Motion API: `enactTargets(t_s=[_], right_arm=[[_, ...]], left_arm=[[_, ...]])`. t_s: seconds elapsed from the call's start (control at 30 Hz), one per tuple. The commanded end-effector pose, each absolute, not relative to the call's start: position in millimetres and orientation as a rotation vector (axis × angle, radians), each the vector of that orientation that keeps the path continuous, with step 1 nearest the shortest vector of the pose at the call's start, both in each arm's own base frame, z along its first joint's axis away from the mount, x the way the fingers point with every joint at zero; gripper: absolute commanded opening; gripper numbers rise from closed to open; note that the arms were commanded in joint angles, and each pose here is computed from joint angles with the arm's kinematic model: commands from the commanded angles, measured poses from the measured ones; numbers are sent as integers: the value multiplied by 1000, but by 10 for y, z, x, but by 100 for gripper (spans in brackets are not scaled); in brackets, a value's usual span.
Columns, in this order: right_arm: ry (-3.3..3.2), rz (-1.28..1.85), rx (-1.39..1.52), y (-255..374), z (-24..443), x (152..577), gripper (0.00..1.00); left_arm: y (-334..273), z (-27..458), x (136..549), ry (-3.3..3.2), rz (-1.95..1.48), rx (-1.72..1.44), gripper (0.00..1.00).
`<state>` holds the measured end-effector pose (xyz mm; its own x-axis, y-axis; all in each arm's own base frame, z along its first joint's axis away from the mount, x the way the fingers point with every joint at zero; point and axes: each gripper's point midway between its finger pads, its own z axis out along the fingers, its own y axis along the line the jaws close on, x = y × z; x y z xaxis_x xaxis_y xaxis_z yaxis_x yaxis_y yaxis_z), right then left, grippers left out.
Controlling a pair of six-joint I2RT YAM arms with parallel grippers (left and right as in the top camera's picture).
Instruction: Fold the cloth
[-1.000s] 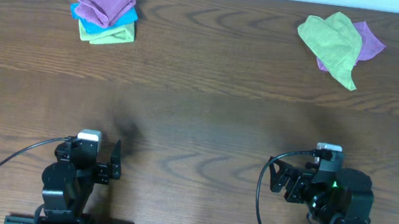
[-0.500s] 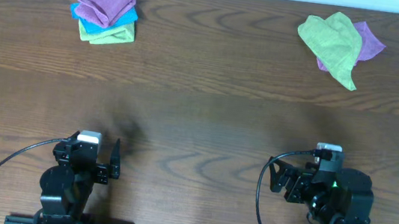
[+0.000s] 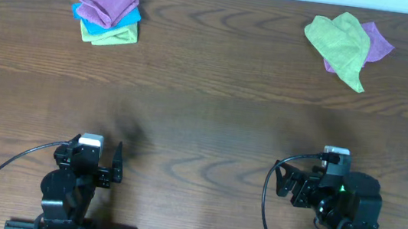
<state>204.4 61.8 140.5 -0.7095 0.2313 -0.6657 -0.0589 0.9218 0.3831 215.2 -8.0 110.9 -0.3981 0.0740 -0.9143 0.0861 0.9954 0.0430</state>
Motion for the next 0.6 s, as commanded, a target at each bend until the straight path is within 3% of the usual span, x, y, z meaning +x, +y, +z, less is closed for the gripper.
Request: enactTargets(t_s=[0.0,0.17,0.3,0.57], right_arm=[[2308,494,148,600,1404,2043,99],[2297,489,146,587,1424,1980,99],[2250,308,206,314,1418,1919,99],[2202,98,34,125,1230,1883,99]], left_arm=[[-79,1038,2146,1993,1,131,96],[-79,1038,2146,1993,1,131,95],[-79,1038,2146,1993,1,131,95],[-79,1038,2146,1993,1,131,95]])
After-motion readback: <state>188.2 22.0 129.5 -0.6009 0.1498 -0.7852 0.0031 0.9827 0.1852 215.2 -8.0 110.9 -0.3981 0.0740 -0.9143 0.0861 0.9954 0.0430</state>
